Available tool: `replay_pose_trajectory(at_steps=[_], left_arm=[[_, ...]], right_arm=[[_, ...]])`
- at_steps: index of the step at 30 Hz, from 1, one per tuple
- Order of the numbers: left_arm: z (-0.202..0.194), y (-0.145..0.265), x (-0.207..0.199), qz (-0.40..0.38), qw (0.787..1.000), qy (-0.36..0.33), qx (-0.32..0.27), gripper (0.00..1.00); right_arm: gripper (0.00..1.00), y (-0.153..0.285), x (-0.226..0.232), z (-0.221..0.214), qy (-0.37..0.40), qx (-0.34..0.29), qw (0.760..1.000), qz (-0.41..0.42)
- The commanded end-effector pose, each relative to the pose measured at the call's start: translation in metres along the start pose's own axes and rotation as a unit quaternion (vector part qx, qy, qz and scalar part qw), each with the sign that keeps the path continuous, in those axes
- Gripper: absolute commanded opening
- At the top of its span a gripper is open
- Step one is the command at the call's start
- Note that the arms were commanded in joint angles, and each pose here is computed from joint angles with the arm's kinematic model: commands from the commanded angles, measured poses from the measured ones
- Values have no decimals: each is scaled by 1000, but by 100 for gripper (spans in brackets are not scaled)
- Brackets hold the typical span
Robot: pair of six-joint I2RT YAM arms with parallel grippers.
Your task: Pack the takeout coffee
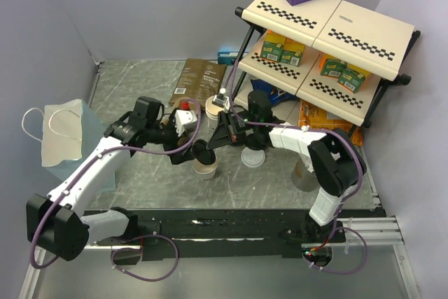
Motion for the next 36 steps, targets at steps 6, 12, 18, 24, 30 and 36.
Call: replay_pose_trajectory(at_steps=[6,12,18,24,30,36], left_arm=[[11,-27,3,-31,999,-21,-29,99],[9,-34,5,-47,998,-21,-23,99],[7,-41,5,-62,998,-13,-22,99],[7,-44,5,-71,997,-12,-21,99],[8,-47,7,-76,997,-9,-20,99],[8,-51,7,-86,996,2,-22,99]], right_arm=[[6,1,-24,-4,-45,1,999,-19],[8,3,-34,-5,-62,-3,997,-39],[10,7,-42,-5,-76,-8,996,-51],[17,11,-45,-6,-84,-12,994,-63],[29,14,-46,-4,-80,-16,994,-72],[37,17,-50,-3,-92,-22,992,-83]])
Point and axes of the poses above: each gripper's point midway between its finger pads, its own y axis back along the fingers, its own x axis along the line the jaws close on, z = x × y, the point moved 10 cm from there along y, back along the fingers, and after that the axes turned 3 degrees about y, right-handed, at the moved point
